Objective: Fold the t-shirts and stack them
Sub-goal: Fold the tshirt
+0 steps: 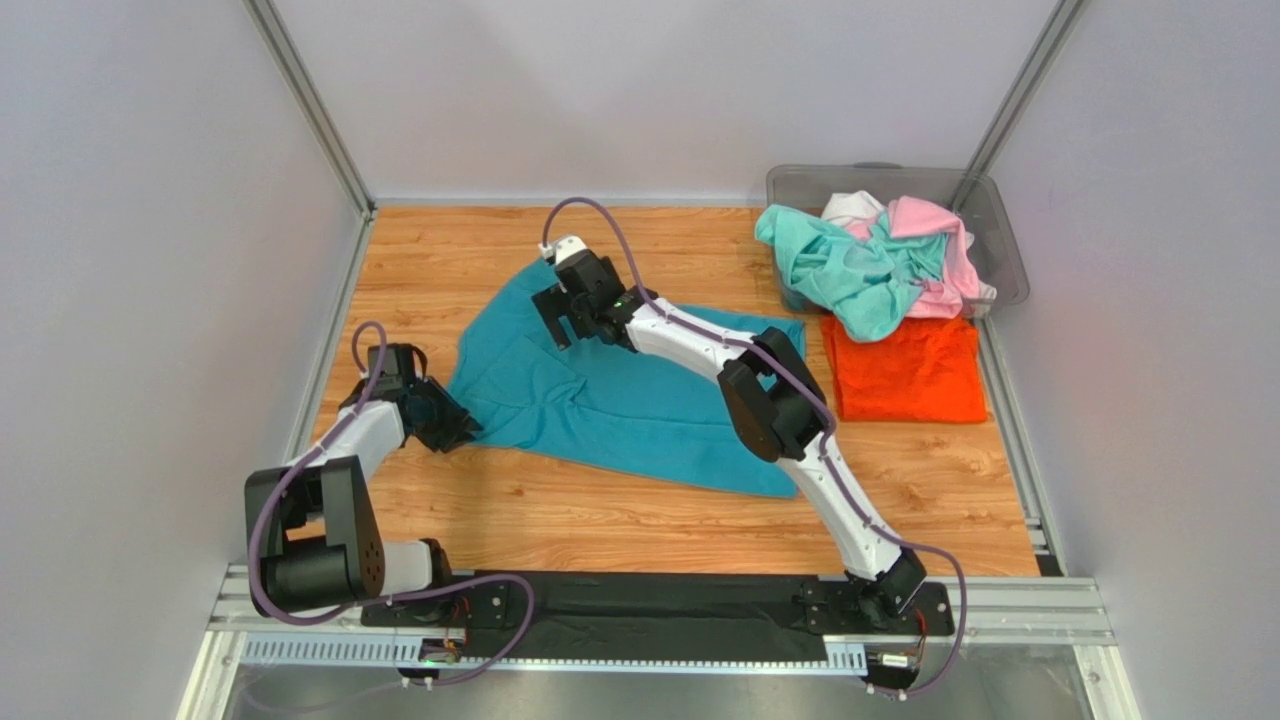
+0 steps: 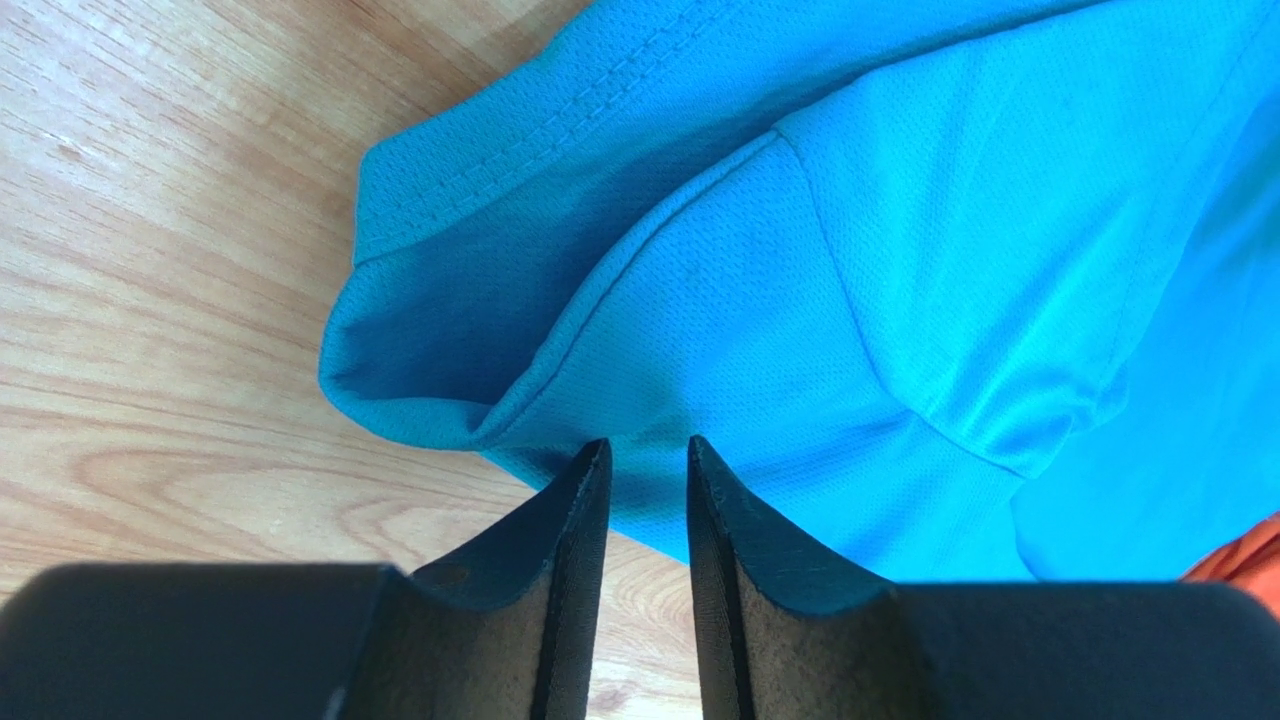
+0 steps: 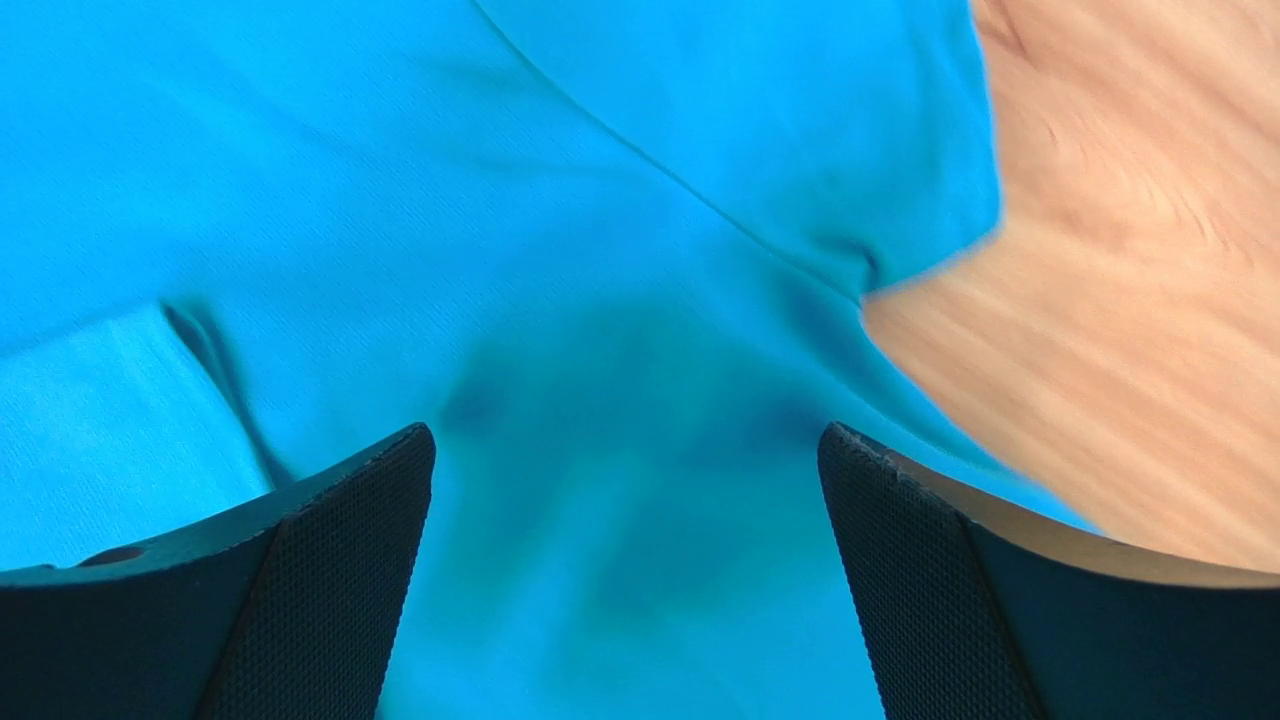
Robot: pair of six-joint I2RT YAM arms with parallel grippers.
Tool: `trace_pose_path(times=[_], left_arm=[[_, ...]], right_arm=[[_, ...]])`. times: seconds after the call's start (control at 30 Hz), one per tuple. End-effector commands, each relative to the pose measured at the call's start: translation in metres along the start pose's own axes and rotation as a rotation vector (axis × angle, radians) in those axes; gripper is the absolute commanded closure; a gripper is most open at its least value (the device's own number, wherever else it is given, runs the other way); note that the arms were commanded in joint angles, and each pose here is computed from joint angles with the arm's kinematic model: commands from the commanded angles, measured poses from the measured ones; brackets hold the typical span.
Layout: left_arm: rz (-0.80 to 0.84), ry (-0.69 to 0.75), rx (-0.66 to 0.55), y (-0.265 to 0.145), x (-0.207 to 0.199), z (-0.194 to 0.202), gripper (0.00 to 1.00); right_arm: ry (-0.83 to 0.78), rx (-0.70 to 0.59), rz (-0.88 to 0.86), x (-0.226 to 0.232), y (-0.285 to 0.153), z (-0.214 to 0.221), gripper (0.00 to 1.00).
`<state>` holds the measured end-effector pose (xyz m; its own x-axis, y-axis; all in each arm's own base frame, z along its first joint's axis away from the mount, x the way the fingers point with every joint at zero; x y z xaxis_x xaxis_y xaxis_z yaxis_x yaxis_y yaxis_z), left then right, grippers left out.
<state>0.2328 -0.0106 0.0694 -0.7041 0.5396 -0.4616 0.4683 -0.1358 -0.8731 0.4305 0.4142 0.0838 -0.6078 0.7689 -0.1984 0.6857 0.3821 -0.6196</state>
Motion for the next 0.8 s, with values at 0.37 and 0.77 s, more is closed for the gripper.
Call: trace_pose_path(times=[0.37, 0.77], left_arm=[[0.113, 0.005, -0.11, -0.061, 0.003, 0.02, 0.01], [0.277, 0.161, -0.085, -0.075, -0.086, 0.003, 0.0]], right_arm=[[0.337, -0.056, -0.119, -0.017, -0.205, 0.006, 0.0], [0.535, 0.085, 0.061, -0.037, -0.281, 0.155, 0.0]])
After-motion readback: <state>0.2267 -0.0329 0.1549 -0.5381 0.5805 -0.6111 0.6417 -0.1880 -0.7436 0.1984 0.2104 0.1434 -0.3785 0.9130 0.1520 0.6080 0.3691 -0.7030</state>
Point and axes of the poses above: each gripper's point midway between its finger pads, its own y axis out along the fingers, its own x axis along the line the jaws close on, z = x × y, the point moved 6 cm from there along -y, back along the fingers, and after that the axes turned 9 degrees about -y, right-handed, at the moved point
